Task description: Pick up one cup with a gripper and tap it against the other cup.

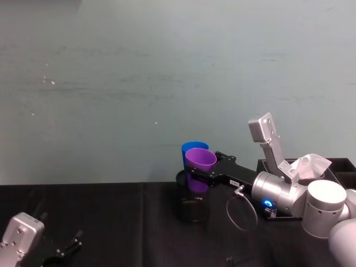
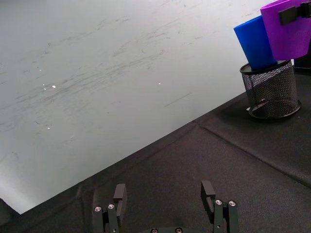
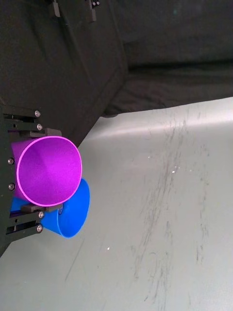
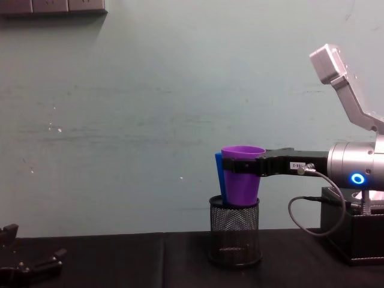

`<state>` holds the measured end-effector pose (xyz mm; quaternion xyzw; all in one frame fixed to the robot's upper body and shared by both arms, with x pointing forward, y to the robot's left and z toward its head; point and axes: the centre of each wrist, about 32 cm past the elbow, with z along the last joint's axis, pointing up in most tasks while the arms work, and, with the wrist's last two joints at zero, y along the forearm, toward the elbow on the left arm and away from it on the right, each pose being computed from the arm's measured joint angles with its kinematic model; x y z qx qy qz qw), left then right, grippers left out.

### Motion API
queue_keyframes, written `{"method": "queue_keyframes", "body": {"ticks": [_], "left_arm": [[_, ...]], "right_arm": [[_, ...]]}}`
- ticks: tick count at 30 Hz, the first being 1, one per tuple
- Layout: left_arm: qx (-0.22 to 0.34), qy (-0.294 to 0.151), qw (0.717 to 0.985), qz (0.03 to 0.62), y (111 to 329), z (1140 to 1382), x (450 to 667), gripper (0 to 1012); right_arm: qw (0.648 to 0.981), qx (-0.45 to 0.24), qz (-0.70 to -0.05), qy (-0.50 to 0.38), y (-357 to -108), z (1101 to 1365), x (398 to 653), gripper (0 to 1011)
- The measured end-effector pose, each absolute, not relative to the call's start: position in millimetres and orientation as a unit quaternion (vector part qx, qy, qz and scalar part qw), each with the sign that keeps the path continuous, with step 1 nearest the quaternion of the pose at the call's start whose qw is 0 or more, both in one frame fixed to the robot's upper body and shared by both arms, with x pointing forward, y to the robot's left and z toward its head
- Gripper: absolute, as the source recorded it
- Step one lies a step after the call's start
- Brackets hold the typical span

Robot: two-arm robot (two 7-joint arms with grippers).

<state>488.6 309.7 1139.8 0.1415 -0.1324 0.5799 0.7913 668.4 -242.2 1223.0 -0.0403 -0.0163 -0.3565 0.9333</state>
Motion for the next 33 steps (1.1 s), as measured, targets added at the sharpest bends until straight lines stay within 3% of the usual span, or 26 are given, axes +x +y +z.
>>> {"method": "queue_keyframes", "body": {"ticks": [33], "left_arm": [[0.141, -0.132, 0.791, 0.58, 309.7, 1139.8, 488.6, 1000]], "right_arm": [[0.933, -0.04, -0.357, -0.016, -242.2, 1223.0, 668.4, 734]]}}
